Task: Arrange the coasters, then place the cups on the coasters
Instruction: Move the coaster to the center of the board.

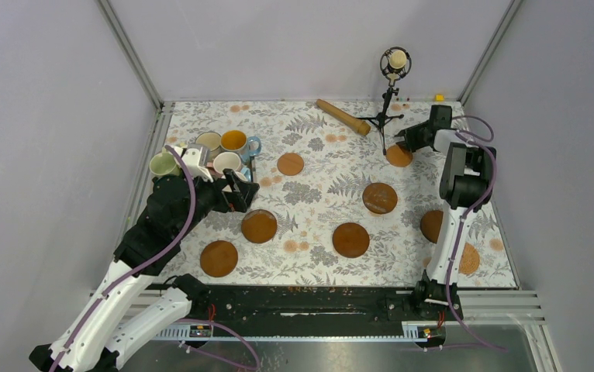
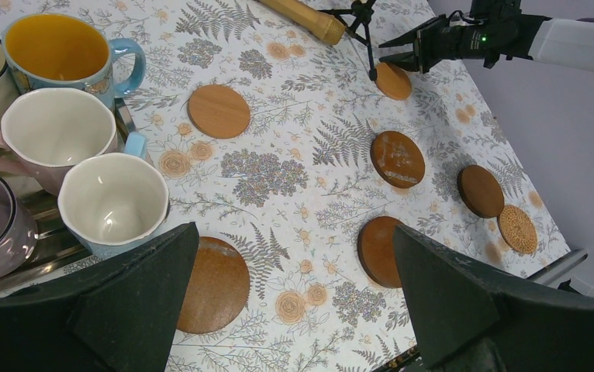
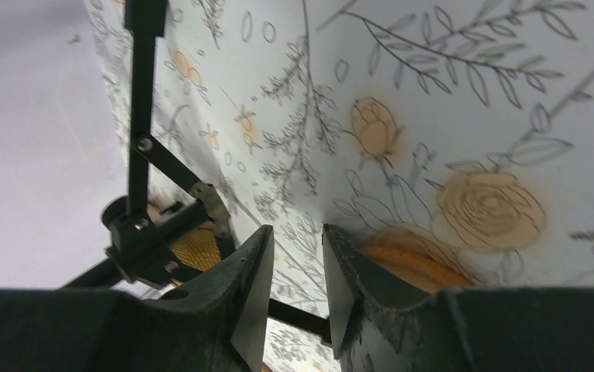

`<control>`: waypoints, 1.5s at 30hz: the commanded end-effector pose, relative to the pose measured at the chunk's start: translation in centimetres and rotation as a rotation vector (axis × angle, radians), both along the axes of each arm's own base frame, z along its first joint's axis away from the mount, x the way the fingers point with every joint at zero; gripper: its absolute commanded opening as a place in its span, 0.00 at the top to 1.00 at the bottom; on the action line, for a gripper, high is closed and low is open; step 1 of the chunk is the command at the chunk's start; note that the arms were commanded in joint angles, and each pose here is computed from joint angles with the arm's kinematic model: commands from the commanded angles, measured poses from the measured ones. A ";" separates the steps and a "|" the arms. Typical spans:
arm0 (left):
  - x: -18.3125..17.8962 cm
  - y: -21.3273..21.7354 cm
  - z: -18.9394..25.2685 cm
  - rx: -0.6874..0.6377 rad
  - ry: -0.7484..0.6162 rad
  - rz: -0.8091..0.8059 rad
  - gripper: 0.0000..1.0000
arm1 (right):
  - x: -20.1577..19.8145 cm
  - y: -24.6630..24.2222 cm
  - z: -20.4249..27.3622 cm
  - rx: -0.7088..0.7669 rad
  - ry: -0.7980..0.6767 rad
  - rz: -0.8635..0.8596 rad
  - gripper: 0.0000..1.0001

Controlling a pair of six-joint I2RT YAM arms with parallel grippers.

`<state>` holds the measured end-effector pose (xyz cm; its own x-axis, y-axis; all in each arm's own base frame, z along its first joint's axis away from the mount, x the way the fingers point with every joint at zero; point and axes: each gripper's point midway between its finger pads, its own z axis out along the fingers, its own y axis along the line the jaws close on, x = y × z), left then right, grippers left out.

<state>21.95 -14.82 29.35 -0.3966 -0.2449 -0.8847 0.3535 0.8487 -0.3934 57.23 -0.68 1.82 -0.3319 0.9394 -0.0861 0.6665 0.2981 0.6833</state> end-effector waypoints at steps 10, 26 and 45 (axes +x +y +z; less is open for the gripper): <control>0.2 0.0 2.0 -0.031 -0.065 0.002 0.01 | -7.7 0.4 1.7 -0.127 0.172 0.178 0.63; 0.1 -0.1 2.1 -0.036 -0.064 -0.005 0.01 | -14.7 3.6 3.2 -0.129 0.154 0.286 0.62; -0.1 -0.1 2.3 -0.041 -0.072 -0.005 0.01 | -17.9 -3.1 3.8 -0.461 0.315 0.356 0.34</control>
